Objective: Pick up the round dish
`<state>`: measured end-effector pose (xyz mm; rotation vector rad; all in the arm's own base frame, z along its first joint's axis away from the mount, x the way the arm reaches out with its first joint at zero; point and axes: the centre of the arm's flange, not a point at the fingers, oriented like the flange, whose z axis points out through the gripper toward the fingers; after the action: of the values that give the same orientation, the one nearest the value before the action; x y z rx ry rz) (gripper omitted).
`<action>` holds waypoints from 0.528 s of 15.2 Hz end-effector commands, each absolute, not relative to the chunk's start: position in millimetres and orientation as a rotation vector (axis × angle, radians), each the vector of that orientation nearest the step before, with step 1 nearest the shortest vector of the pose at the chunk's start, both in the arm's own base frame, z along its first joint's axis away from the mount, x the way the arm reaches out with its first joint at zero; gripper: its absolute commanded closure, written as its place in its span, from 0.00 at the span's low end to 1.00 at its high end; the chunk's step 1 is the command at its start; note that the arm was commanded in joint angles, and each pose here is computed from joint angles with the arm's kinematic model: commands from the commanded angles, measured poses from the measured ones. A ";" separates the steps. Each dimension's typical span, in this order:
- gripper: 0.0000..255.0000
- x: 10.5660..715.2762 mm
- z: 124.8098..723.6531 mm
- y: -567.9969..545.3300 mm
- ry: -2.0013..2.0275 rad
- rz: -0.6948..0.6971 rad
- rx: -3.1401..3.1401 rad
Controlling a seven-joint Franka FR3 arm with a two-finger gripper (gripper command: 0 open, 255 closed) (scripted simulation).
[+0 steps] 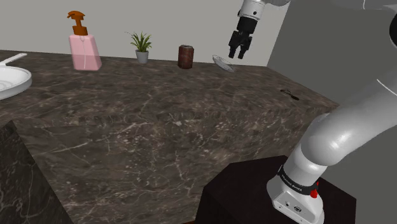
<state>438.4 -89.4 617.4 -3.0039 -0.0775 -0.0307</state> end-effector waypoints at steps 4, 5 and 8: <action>0.00 496.3 611.0 -125.5 -0.054 -0.042 -2.958; 0.00 507.8 609.5 -132.9 -0.049 -0.044 -2.949; 0.00 542.0 604.6 -155.1 -0.035 -0.051 -2.921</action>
<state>529.4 -150.4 609.2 -2.9301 -0.0384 -0.0473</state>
